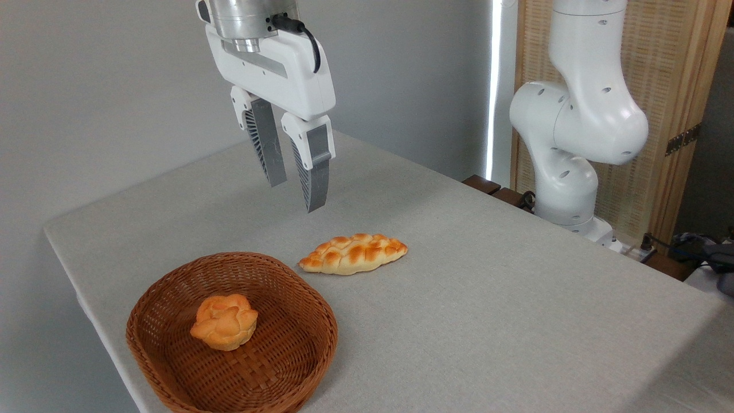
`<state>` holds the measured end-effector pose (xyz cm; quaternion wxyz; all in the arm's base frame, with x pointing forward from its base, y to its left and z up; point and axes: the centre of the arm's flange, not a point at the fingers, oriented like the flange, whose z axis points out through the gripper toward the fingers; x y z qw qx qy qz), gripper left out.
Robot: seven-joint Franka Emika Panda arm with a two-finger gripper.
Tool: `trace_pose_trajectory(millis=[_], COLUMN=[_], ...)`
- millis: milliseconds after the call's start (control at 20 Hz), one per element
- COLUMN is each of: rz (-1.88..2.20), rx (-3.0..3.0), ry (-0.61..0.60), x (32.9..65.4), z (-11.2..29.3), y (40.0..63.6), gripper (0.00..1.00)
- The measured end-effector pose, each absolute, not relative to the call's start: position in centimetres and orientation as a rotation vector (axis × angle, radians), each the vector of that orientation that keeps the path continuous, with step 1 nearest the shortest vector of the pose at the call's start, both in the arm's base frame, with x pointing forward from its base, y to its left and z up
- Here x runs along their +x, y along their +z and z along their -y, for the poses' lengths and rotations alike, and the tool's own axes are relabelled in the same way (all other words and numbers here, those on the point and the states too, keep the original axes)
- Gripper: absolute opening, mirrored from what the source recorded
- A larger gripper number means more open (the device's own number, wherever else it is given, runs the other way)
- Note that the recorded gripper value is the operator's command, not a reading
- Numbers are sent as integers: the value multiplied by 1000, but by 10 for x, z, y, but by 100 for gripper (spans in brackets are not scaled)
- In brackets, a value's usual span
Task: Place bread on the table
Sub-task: 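Move the open gripper over the wicker basket toward the orange bun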
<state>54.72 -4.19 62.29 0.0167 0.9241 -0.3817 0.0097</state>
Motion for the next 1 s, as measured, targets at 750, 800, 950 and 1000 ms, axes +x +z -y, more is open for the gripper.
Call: trace_pose_trajectory(millis=[750,800,950,1000], rz=[1188,1190,1211,1220], rx=[2873,2875,2882,2884], ry=[47,75,198,238], x=[549,551,565,572], z=[43,44,53,56], y=[624,625,623,620], gripper=[100,100,100,100])
